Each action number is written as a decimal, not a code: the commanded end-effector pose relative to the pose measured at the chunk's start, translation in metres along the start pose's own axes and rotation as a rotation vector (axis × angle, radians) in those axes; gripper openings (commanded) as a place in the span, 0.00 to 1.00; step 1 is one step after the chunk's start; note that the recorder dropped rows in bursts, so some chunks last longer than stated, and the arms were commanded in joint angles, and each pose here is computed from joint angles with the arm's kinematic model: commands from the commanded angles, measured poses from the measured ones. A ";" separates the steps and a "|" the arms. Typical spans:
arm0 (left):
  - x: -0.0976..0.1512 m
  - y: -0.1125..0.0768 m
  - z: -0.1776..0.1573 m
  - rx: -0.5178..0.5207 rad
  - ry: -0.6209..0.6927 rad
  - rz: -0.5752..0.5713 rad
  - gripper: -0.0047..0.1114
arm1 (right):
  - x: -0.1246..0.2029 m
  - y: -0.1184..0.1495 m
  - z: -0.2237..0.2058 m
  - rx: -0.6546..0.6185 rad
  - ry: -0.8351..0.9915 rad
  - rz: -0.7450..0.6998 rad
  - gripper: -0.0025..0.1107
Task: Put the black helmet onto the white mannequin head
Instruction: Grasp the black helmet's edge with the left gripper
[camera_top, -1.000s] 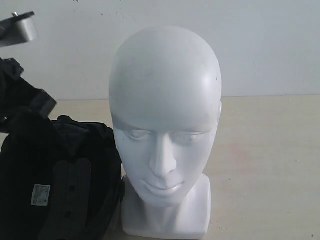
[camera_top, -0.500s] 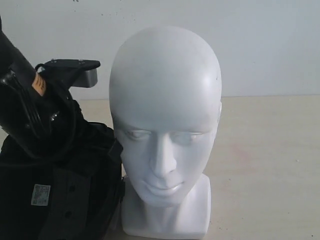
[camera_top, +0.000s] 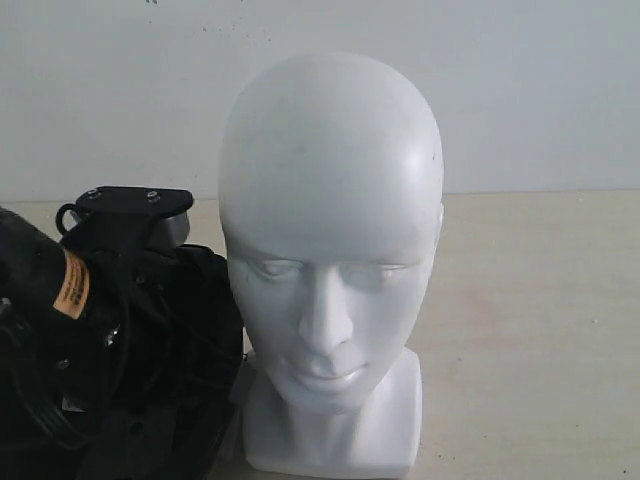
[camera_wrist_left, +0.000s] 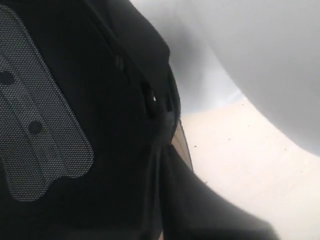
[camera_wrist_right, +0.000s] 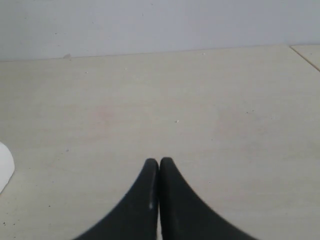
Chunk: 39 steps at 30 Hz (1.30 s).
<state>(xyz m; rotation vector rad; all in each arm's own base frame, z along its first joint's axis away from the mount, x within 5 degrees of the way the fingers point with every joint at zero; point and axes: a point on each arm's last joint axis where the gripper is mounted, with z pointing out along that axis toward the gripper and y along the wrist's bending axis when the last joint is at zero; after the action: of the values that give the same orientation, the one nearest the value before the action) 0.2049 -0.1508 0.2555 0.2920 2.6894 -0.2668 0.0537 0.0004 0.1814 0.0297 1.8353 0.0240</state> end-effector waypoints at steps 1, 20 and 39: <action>0.002 0.000 -0.001 0.017 -0.048 0.001 0.08 | -0.002 0.000 0.000 0.007 -0.018 0.001 0.02; -0.008 -0.006 0.027 0.001 -0.010 -0.051 0.70 | -0.002 0.000 0.000 0.007 -0.018 0.001 0.02; -0.010 -0.011 0.069 -0.002 0.016 -0.122 0.69 | -0.002 0.000 0.000 0.007 -0.018 0.001 0.02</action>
<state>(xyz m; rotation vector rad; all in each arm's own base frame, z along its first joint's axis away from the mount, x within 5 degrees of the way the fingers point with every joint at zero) 0.2291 -0.1672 0.1980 0.1666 2.8201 -0.1860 0.0537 0.0004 0.1814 0.0297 1.8353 0.0240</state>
